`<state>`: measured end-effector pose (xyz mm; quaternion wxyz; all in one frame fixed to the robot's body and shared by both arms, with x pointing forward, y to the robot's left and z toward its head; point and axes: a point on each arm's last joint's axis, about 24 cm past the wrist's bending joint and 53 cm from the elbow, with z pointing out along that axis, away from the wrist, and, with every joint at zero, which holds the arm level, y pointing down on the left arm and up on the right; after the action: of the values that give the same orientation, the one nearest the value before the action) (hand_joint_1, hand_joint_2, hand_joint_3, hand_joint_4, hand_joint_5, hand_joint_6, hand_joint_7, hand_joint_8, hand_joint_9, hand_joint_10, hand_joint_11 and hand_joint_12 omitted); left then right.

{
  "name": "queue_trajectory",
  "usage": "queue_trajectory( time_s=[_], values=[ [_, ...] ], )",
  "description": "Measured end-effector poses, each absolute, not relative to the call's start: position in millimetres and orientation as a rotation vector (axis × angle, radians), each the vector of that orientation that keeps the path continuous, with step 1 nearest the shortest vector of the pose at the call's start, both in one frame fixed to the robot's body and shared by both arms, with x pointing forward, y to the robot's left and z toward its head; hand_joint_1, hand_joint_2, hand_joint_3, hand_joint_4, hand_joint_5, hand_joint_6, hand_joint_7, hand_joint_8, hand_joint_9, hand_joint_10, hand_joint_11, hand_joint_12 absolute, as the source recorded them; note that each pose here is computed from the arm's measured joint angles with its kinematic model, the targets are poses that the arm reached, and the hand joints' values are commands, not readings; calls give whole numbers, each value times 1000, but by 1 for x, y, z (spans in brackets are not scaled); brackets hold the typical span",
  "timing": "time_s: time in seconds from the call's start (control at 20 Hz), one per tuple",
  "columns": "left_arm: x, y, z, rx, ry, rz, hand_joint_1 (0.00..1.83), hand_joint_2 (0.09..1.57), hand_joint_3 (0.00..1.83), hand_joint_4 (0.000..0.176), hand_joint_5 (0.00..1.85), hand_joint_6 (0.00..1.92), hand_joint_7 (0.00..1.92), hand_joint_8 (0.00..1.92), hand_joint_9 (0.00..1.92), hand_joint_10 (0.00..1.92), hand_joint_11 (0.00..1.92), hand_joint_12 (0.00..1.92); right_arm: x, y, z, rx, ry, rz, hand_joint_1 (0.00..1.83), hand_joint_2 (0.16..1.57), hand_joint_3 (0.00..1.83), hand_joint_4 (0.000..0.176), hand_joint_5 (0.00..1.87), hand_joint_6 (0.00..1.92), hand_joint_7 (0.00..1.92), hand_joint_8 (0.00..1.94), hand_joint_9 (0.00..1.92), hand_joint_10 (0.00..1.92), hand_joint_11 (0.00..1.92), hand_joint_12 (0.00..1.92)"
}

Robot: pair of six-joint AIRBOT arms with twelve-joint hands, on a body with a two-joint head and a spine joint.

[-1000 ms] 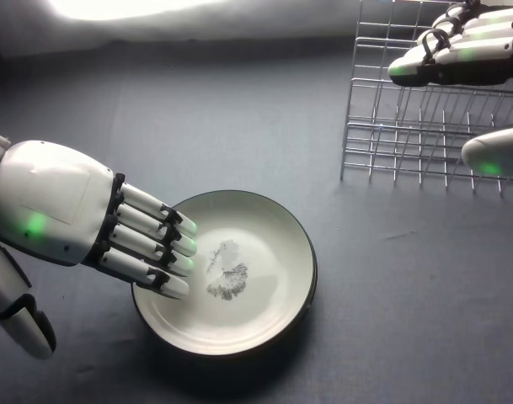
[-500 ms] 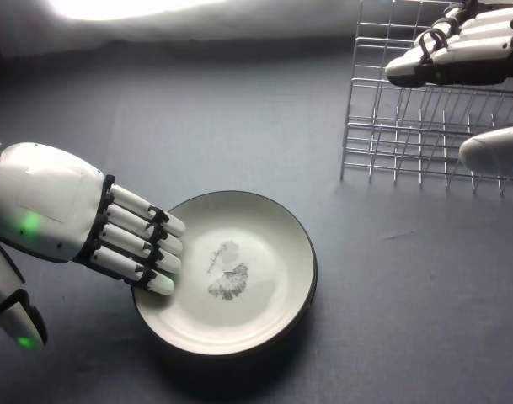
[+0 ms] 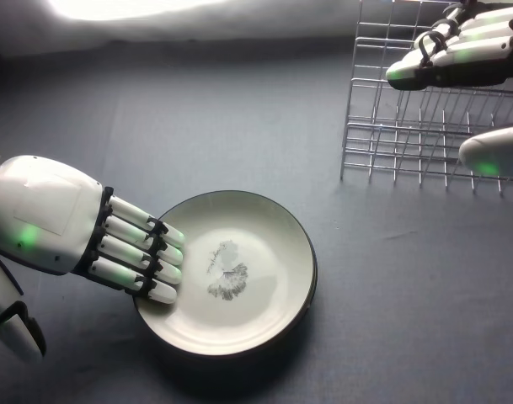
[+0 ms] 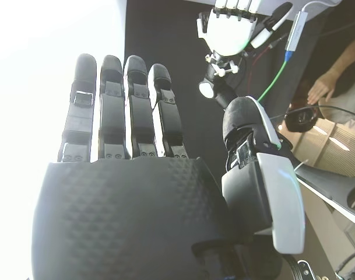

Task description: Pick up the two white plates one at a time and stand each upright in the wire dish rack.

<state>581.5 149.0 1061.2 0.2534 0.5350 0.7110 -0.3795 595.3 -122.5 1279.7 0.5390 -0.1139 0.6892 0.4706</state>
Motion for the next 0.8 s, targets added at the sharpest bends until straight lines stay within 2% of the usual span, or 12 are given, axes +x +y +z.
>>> queue_trajectory(
  time_s=[0.05,0.1,0.25,0.45,0.65,0.8],
  values=[
    [582,149,1061,1453,1933,-1031,0,1100,0,0,51,9,29,7,13,4,52,29,595,-122,1280,-273,1638,1121,52,1336,0,0,284,3,322,4,287,2,0,683],
    [582,149,1061,1454,1933,-1031,0,1098,0,0,49,6,23,3,7,1,37,25,594,-122,1280,-277,1636,1124,31,1337,0,0,253,0,276,1,240,1,0,587],
    [581,149,1060,1454,1935,-1033,0,1117,6,0,63,10,35,7,18,5,52,33,592,-121,1278,-283,1639,1132,42,1326,0,0,273,3,302,4,275,9,0,707],
    [578,148,1057,1452,1942,-1040,0,1104,0,0,52,3,21,2,8,3,48,36,590,-121,1276,-298,1642,1128,4,1330,0,0,286,4,324,6,284,7,0,738],
    [578,141,1053,1444,1943,-1046,0,1098,0,0,52,5,20,4,10,4,36,36,586,-118,1268,-422,1642,1047,33,1346,2,0,270,1,284,1,239,3,0,542],
    [578,130,1051,1409,1944,-1073,0,1104,1,0,55,4,34,6,33,9,61,55,580,-114,1269,-499,1620,1027,2,1362,4,0,250,0,276,0,236,1,0,572]
  ],
)
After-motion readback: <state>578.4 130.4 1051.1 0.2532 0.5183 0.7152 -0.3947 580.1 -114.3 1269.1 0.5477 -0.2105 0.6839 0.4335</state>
